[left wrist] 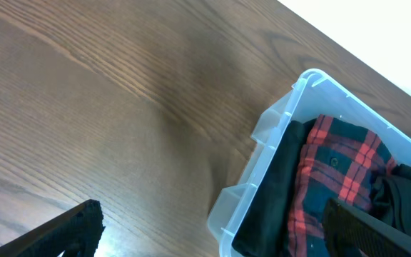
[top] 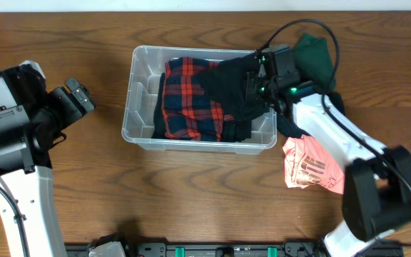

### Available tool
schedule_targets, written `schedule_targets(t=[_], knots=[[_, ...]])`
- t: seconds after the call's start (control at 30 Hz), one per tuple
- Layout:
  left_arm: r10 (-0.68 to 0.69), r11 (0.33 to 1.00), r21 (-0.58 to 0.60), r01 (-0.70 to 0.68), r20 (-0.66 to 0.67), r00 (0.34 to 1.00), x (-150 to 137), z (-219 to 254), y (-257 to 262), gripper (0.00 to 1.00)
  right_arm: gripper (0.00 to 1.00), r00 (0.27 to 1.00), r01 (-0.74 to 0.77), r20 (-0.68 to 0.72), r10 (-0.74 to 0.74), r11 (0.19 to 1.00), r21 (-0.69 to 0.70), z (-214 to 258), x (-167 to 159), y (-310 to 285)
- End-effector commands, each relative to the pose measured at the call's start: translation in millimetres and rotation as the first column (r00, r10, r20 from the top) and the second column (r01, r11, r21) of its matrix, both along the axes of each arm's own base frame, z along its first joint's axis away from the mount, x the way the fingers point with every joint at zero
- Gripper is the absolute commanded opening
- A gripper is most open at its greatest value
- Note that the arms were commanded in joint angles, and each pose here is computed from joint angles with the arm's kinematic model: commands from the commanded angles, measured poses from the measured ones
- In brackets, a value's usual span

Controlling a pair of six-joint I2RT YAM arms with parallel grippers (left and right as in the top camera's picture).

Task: Pack container
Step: 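Open the right gripper and withdraw it from the container, then grasp the green garment with the right gripper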

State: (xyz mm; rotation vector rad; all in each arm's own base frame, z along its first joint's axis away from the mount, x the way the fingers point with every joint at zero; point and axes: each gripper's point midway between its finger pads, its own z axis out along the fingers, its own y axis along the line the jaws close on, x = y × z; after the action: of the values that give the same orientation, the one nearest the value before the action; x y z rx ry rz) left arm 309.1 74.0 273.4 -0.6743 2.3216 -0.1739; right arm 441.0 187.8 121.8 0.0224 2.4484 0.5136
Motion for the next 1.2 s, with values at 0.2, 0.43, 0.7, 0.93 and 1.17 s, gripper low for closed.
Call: schedule_targets(t=[0.2, 0.43, 0.7, 0.93, 1.17], knots=[[0.015, 1.000, 0.004, -0.014, -0.011, 1.000, -1, -3, 4, 0.98, 0.65, 0.891, 0.121, 0.431, -0.146, 0.989, 0.084, 197, -18, -99], [0.015, 1.000, 0.004, -0.014, -0.011, 1.000, -1, -3, 4, 0.98, 0.85, 0.938, 0.154, 0.314, -0.147, 0.988, 0.001, 160, -29, -184], [0.015, 1.000, 0.004, -0.014, -0.011, 1.000, -1, -3, 4, 0.98, 0.89, 0.976, 0.200, 0.077, -0.205, 0.977, 0.069, 62, -11, -249], [0.015, 1.000, 0.005, -0.015, -0.011, 1.000, -1, -3, 4, 0.98, 0.90, 0.987, 0.133, 0.059, -0.149, 0.966, 0.220, -1, 26, -256], [0.015, 1.000, 0.004, -0.014, -0.011, 1.000, -1, -3, 4, 0.98, 0.90, 0.964, 0.258, -0.023, -0.266, 0.907, 0.332, -62, 55, -267]])
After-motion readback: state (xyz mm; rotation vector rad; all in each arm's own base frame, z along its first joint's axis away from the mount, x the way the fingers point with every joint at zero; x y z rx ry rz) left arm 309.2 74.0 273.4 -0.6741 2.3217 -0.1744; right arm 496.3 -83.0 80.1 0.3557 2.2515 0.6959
